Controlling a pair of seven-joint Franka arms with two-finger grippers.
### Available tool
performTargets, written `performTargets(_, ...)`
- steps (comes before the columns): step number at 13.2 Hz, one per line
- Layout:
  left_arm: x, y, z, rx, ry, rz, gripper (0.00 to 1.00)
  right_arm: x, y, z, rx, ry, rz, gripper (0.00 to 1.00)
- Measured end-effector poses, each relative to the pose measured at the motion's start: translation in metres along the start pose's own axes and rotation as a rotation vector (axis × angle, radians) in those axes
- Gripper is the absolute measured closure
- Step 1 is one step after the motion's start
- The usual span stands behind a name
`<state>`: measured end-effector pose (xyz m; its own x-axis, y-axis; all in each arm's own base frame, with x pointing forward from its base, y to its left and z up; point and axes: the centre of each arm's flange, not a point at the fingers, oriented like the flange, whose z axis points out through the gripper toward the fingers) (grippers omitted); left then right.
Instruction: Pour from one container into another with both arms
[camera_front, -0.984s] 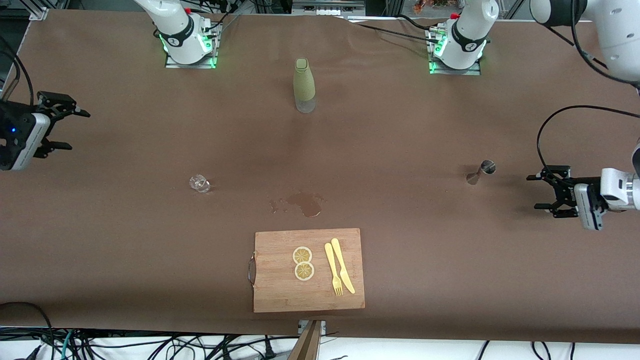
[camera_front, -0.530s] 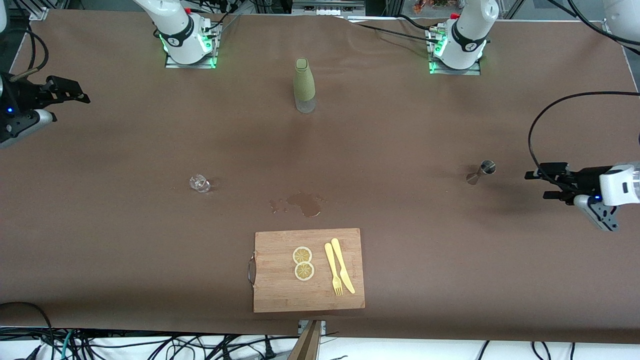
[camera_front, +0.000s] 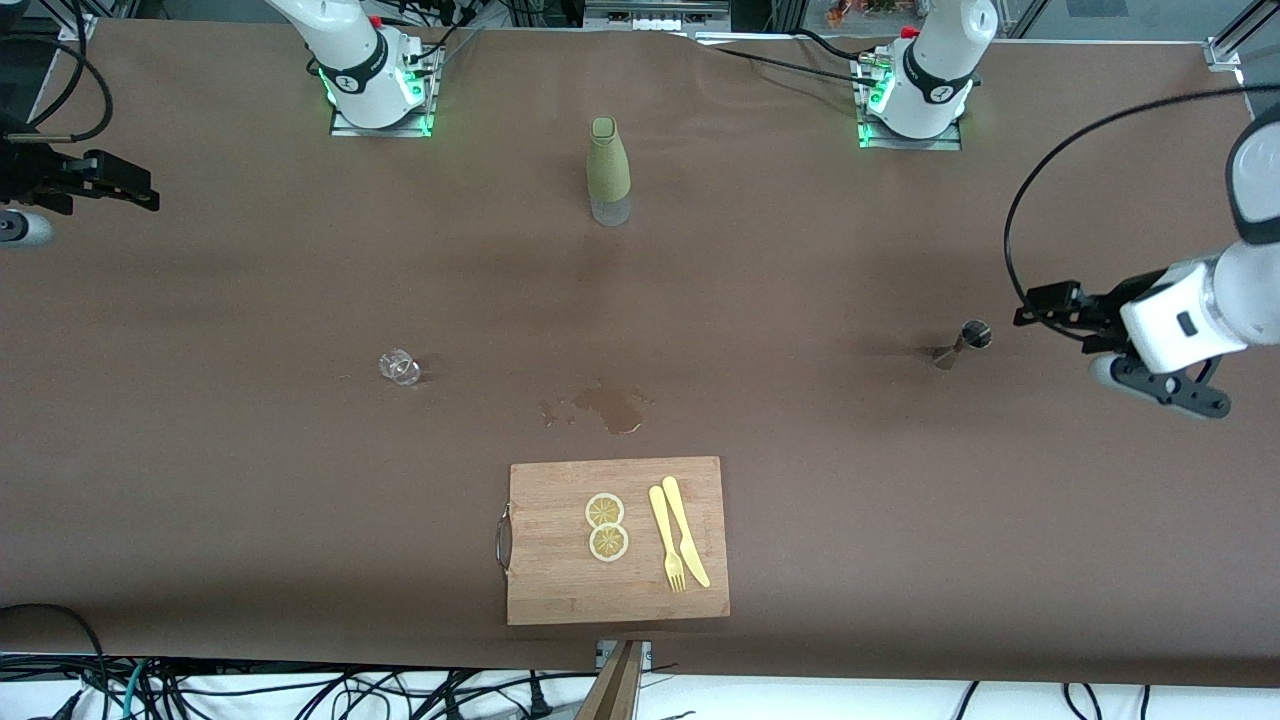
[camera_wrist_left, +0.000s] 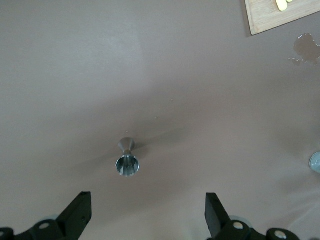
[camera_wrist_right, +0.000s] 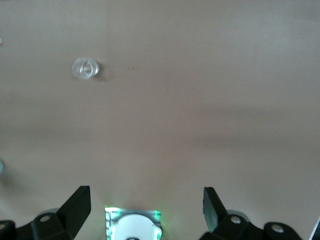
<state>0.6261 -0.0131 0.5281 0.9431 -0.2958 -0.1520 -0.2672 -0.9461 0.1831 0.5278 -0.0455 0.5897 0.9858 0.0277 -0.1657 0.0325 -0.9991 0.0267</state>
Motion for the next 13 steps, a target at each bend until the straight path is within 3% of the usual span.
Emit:
performTargets(5,-0.034,0.014,-0.057,0.082,0.051,0.007,0.0,-0.012,0.012,-0.02,0.002,0.07,0.044,0.0)
performTargets(8,-0.037,0.039,-0.068,0.087,0.063,-0.126,0.0,-0.012,0.012,-0.027,0.0,0.093,0.045,0.0)
performTargets(13,-0.04,0.042,-0.082,0.088,0.097,-0.2,0.0,0.009,-0.004,-0.024,0.024,0.092,0.034,0.0)
